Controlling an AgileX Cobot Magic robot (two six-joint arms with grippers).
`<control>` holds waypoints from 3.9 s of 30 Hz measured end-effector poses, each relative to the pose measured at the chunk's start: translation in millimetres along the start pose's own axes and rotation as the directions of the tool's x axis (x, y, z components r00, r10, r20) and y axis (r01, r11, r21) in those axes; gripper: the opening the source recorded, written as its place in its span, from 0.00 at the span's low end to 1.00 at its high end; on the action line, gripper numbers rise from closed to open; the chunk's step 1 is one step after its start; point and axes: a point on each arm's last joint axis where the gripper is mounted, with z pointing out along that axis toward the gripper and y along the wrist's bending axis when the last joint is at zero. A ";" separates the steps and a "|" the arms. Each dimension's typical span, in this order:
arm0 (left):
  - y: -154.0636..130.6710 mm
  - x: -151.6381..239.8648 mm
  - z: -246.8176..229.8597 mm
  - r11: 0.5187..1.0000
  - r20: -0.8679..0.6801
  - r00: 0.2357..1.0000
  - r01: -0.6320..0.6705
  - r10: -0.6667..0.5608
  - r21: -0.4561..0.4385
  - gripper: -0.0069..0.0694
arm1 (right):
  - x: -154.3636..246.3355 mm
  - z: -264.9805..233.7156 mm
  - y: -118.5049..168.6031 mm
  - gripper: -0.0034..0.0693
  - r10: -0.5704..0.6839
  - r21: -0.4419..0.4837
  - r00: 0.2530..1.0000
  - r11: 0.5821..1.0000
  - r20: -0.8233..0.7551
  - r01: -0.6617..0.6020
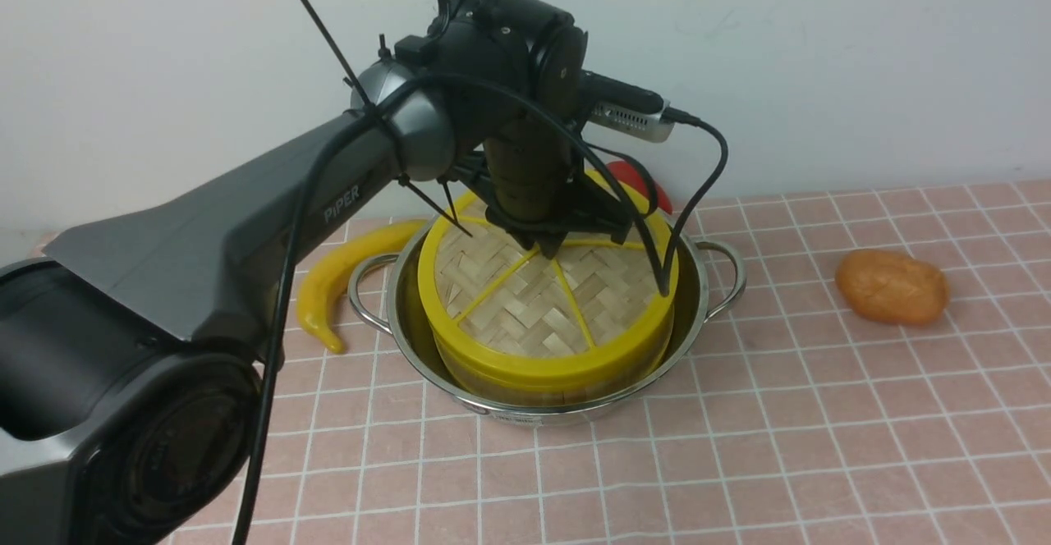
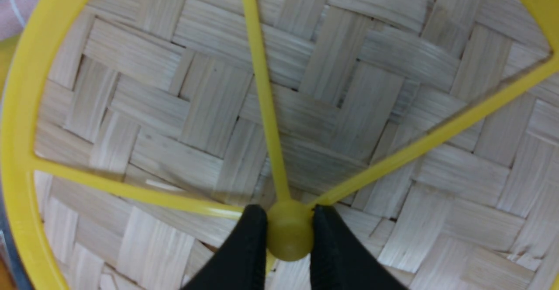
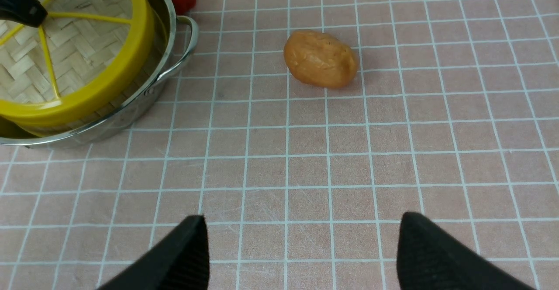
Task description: Place the steamer in the pot on the pink tablecloth, and put the lid on the steamer.
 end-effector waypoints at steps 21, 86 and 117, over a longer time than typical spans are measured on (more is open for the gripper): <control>-0.3 -2.4 8.2 1.000 0.010 1.000 -0.009 0.009 -0.013 0.29 | 1.2 0.0 2.2 0.81 0.013 -0.025 1.000 1.000 -0.013 -0.013; 88.9 215.1 -334.1 0.977 0.531 0.825 -0.110 0.192 -0.182 0.09 | 44.2 61.7 9.9 0.16 -0.290 -0.096 0.829 0.921 0.478 0.377; 72.2 404.5 -108.0 0.910 0.848 0.513 0.403 -0.135 -0.099 0.18 | 44.2 61.7 9.9 0.28 -0.283 -0.099 0.832 0.923 0.478 0.371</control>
